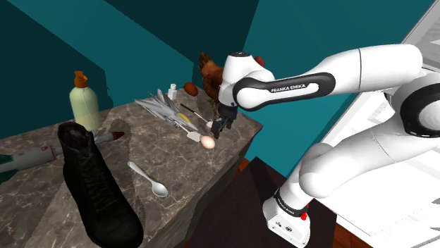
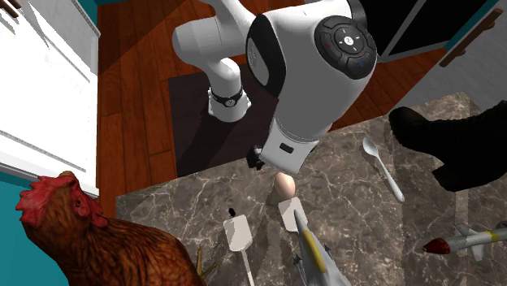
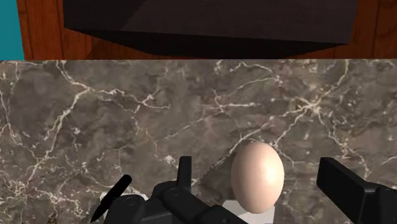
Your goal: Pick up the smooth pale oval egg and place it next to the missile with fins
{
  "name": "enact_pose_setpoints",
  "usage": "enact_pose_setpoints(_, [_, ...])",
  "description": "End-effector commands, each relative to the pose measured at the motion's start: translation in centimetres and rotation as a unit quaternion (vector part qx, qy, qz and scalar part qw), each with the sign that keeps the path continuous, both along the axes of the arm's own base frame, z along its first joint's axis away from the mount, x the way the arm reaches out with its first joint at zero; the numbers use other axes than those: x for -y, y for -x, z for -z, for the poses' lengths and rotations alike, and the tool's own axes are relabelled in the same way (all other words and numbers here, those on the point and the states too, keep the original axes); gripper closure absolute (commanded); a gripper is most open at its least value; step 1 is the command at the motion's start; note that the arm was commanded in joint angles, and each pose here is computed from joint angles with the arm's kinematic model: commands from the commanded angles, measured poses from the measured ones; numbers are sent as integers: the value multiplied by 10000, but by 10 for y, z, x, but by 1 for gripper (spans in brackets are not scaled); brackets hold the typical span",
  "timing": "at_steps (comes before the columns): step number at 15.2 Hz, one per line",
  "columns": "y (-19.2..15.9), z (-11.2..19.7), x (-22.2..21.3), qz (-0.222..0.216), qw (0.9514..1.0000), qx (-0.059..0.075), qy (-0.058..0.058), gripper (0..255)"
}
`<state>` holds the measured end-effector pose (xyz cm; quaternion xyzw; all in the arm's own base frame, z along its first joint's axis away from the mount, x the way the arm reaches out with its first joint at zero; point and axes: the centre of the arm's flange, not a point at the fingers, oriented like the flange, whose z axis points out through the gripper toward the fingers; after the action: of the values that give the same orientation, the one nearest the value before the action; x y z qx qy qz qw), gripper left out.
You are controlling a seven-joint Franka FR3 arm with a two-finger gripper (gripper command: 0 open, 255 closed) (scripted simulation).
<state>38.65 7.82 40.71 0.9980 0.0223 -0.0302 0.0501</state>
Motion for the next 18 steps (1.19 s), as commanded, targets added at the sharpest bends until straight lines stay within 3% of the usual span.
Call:
enact_pose_setpoints(1, [-15,19,-8,-49,9999,99,-36,0])
enact_pose_setpoints(4, [-38,44,-22,-120,9996,228,-80,0])
enact_pose_setpoints(12, [-37,84,-18,-120,9996,228,-80,0])
enact_pose_setpoints(18, [-37,84,-18,-120,9996,228,-80,0])
